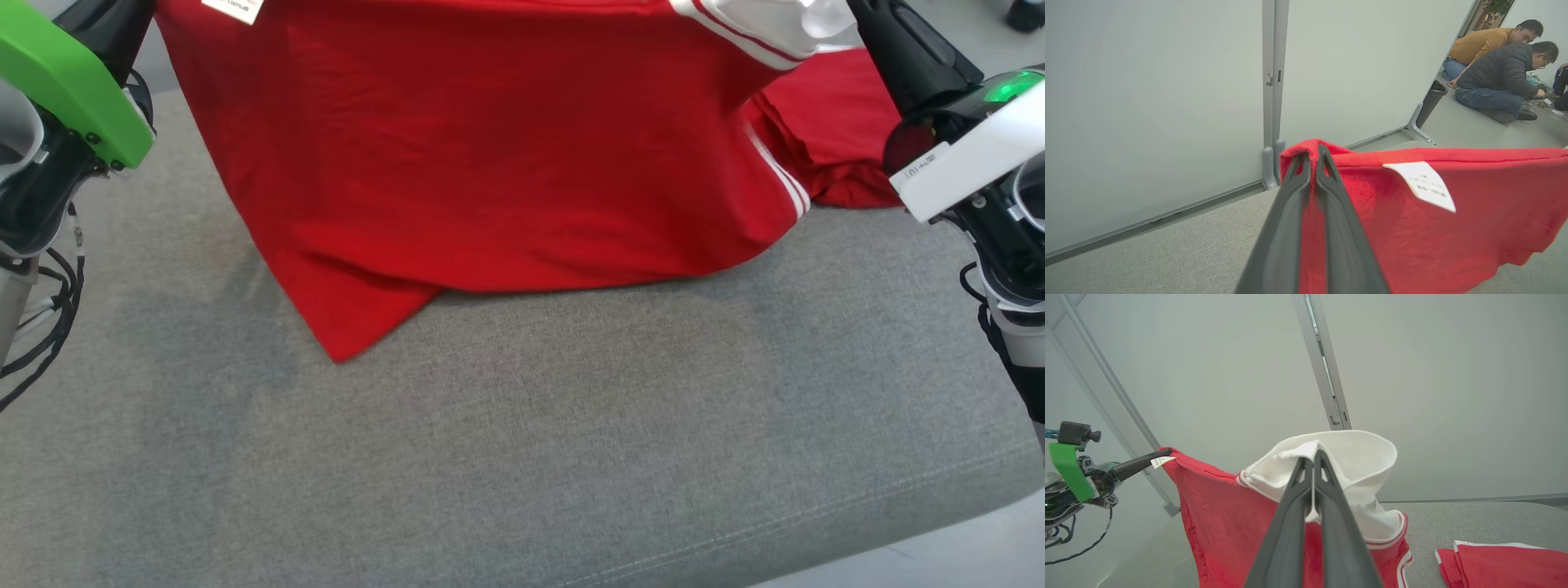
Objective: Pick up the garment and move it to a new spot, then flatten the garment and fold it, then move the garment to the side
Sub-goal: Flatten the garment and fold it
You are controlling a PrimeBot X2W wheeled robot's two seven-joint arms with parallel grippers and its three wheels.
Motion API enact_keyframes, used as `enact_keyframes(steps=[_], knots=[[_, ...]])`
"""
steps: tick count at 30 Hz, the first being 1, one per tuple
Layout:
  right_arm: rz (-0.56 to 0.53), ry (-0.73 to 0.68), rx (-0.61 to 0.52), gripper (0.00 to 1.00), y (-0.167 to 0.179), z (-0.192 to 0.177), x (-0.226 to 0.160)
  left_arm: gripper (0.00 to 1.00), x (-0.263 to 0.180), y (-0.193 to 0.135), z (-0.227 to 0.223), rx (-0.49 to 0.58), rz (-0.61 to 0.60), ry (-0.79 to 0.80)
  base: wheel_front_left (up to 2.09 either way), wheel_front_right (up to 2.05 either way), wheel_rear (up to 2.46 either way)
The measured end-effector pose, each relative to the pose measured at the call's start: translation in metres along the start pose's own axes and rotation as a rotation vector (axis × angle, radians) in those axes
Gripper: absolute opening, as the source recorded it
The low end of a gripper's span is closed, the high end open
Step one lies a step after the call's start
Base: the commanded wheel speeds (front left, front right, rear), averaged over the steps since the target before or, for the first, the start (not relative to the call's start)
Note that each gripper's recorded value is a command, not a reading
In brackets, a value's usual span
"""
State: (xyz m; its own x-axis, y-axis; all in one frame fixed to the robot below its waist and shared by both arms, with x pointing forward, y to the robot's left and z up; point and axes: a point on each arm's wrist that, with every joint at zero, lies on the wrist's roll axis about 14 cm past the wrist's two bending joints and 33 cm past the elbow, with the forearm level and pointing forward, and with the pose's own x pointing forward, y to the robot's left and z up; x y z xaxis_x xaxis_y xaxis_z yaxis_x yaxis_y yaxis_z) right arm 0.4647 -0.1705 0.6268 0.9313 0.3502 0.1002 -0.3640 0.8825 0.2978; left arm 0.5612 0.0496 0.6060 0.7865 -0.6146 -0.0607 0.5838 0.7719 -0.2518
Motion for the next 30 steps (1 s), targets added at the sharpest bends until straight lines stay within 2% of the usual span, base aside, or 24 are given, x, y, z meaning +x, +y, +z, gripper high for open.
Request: enact_keyframes(steps=[5,8,9,13,14,18,20,24,26,30], knots=[[0.142,-0.076,0.054,0.00,0.046,0.034,-0.016,0.00,-0.026,-0.040,0.031,-0.017,-0.101,-0.057,0.00,0.00,0.00],[0.186,-0.072,0.063,0.00,0.062,0.039,-0.039,0.00,-0.048,-0.066,0.033,-0.048,-0.174,-0.045,0.00,0.00,0.00],[0.186,-0.086,0.051,0.00,0.062,0.049,-0.058,0.00,-0.064,-0.085,0.046,-0.057,-0.227,-0.073,0.00,0.00,0.00],[0.224,-0.248,0.010,0.00,0.082,0.107,-0.093,0.00,-0.107,-0.124,0.106,-0.003,-0.346,-0.196,0.00,0.00,0.00],[0.224,-0.248,0.010,0.00,0.082,0.107,-0.093,0.00,-0.107,-0.124,0.106,-0.003,-0.346,-0.196,0.00,0.00,0.00],[0.284,-0.343,-0.021,0.00,0.107,0.147,-0.121,0.00,-0.144,-0.143,0.140,0.048,-0.374,-0.238,0.00,0.00,0.00],[0.290,-0.317,-0.009,0.00,0.110,0.146,-0.125,0.00,-0.151,-0.144,0.141,0.041,-0.362,-0.208,0.00,0.00,0.00],[0.311,-0.203,0.130,0.00,0.111,0.123,-0.116,0.00,-0.147,-0.136,0.122,-0.039,-0.329,-0.102,0.00,0.00,0.00],[0.326,-0.126,0.238,0.00,0.111,0.102,-0.103,0.00,-0.137,-0.121,0.096,-0.102,-0.285,-0.012,0.00,0.00,0.00],[0.260,0.016,0.399,0.00,0.092,0.053,-0.068,0.00,-0.117,-0.075,0.027,-0.226,-0.158,0.188,0.00,0.00,0.00]])
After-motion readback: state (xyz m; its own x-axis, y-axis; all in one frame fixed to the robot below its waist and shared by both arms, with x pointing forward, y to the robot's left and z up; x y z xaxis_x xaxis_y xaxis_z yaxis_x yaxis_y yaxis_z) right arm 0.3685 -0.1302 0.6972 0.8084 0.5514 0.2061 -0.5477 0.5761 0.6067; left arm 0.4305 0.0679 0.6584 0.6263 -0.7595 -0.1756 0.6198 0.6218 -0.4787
